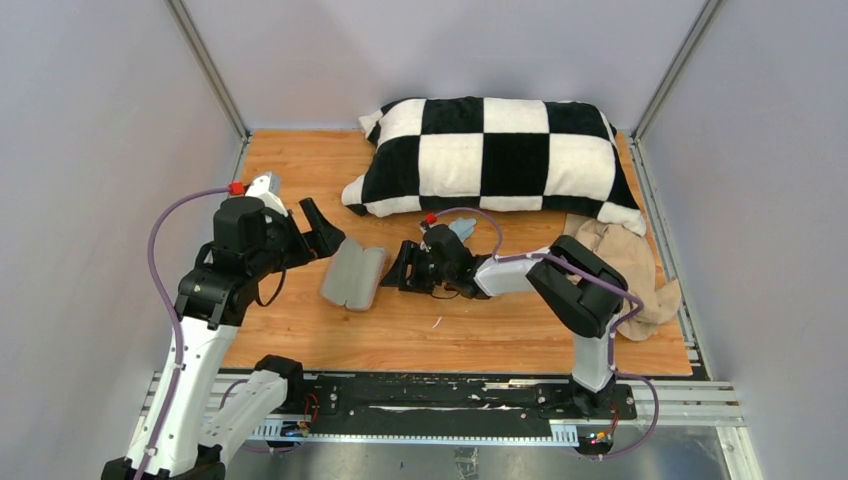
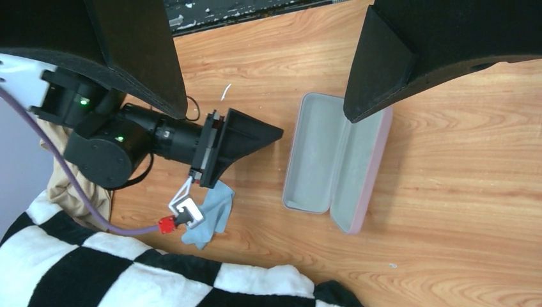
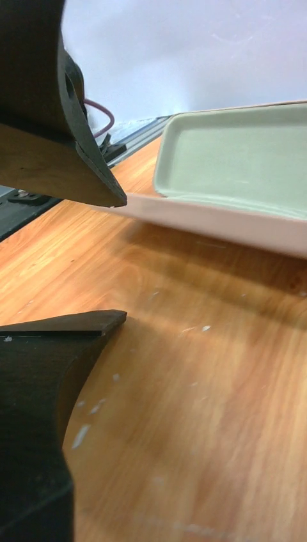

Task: Organize the sunglasses
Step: Place the sunglasses case at the center of the board, then adjust the sunglasses case at the center of the board.

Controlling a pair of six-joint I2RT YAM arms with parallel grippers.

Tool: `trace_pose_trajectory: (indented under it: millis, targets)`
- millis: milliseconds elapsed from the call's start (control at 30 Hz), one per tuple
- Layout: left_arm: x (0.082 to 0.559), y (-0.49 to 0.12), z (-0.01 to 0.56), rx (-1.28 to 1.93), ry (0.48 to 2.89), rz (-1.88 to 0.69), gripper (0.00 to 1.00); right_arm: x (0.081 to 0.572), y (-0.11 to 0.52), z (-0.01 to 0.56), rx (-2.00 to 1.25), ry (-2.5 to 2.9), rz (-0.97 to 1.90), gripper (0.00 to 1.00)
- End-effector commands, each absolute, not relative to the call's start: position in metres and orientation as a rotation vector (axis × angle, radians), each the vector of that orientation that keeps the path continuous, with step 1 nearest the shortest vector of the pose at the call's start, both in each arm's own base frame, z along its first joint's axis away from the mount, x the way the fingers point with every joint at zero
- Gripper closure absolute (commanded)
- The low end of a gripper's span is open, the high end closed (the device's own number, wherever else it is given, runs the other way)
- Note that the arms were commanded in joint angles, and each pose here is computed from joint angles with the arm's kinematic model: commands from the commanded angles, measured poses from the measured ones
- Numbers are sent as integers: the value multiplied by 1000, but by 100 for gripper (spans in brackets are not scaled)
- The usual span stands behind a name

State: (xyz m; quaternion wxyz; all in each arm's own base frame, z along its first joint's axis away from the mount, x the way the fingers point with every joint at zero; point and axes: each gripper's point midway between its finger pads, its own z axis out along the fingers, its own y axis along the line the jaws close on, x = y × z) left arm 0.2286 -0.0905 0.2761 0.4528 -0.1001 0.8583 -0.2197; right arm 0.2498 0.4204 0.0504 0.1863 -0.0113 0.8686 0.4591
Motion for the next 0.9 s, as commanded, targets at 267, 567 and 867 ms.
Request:
trace_pose_trajectory:
  millis: [267,567,867]
  targets:
    - [232,-85,228,-286,2257,-466,2,230,378,104,-302,2358,1137,36]
    - [242,-52,171,-414,2384,-181,15,245,284,158,-264,2242,823,38]
    - [279,-46,132,-369,2502,-14,46,243,245,169,-184,2225,751,38]
